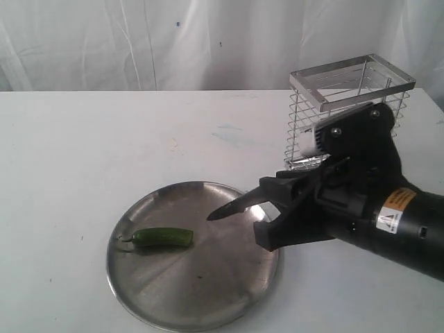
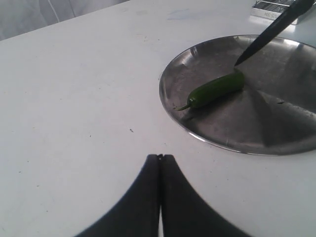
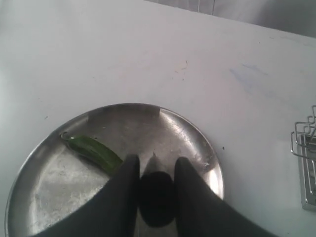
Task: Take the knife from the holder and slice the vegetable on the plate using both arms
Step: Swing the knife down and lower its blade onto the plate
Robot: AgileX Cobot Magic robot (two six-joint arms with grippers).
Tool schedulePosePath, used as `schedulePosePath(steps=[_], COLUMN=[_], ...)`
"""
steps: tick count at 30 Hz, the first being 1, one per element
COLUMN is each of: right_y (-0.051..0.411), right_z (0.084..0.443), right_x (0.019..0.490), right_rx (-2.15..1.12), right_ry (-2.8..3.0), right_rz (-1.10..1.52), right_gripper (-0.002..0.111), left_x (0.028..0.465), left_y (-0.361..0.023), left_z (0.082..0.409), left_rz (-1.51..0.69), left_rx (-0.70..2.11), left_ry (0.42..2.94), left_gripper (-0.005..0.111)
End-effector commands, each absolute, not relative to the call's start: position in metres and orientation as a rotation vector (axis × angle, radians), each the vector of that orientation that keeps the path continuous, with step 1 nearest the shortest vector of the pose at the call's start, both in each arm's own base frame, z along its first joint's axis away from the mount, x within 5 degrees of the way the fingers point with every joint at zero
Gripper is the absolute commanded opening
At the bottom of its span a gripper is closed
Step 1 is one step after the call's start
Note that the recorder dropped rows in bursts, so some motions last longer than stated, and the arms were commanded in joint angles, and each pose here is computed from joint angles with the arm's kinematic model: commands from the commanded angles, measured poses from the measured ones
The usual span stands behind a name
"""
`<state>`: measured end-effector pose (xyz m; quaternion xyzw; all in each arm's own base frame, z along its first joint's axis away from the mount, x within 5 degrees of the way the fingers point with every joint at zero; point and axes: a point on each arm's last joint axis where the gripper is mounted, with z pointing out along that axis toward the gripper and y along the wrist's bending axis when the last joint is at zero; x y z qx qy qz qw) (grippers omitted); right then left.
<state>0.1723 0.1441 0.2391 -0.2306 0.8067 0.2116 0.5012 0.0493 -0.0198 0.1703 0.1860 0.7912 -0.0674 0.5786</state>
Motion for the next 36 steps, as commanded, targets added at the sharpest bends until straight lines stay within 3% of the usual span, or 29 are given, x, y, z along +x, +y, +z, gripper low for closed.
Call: schedulePosePath(steps=[1,26,36], right_y=[0.150,0.147,0.152], right_z=[0.222,0.160,0.153], right_x=[0.179,0.167,0.171], right_rx=[-0.571,-0.819,-0.912], right_ry=[2.005,2.519,2.572], right_rz=[0.491,0.315,0.273], right_gripper=[0.000,0.000,0.000], left_x=[0.049,0.049,0.049], left_y=[-0.020,-0.020,-0.020], left_z=[0.169,0.169,0.169], left_rz=[-0.162,-0.162,-0.162], left_rx=[0.434,0.434,0.434], left_ry=[1.852,1.852,1.852], left_gripper=[0.000,0.000,0.000])
